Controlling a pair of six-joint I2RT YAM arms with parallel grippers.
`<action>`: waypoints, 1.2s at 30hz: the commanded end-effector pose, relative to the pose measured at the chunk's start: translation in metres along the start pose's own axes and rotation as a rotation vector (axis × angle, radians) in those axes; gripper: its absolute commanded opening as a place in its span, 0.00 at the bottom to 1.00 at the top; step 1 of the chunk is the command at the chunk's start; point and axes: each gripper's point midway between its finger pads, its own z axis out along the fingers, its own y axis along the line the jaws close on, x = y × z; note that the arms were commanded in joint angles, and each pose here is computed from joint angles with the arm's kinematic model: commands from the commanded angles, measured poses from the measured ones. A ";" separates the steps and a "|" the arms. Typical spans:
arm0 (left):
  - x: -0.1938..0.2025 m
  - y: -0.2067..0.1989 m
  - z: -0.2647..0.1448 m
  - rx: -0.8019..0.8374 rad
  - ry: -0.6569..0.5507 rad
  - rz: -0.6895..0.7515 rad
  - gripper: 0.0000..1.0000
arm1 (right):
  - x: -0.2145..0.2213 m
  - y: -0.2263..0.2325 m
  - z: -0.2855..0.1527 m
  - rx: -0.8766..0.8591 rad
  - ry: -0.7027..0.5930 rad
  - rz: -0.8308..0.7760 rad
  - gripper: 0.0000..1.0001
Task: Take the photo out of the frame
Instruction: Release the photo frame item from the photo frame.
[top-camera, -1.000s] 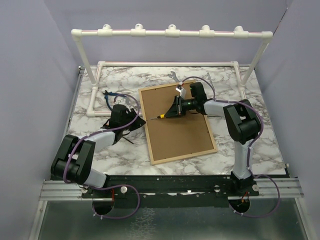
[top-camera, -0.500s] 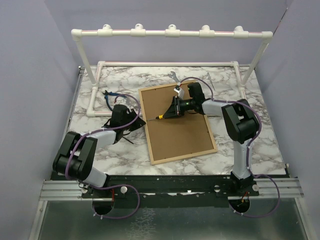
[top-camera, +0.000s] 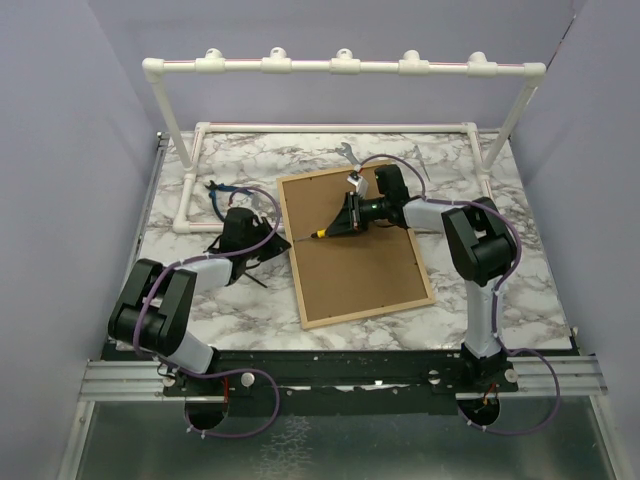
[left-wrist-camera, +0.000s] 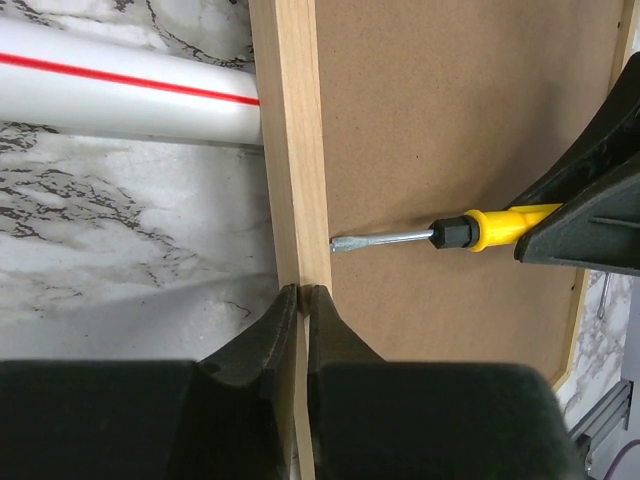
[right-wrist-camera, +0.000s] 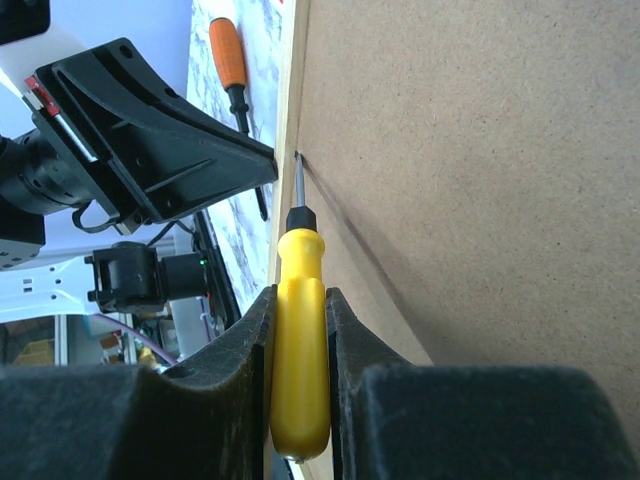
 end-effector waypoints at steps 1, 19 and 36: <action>-0.003 -0.009 0.007 0.046 0.012 0.019 0.04 | 0.016 -0.015 0.015 0.041 0.050 0.056 0.01; 0.008 -0.008 0.013 0.073 0.051 -0.005 0.01 | 0.028 0.015 0.031 0.012 0.095 0.039 0.01; 0.013 -0.011 0.010 0.084 0.061 -0.013 0.01 | 0.026 0.042 0.034 0.098 0.113 -0.001 0.01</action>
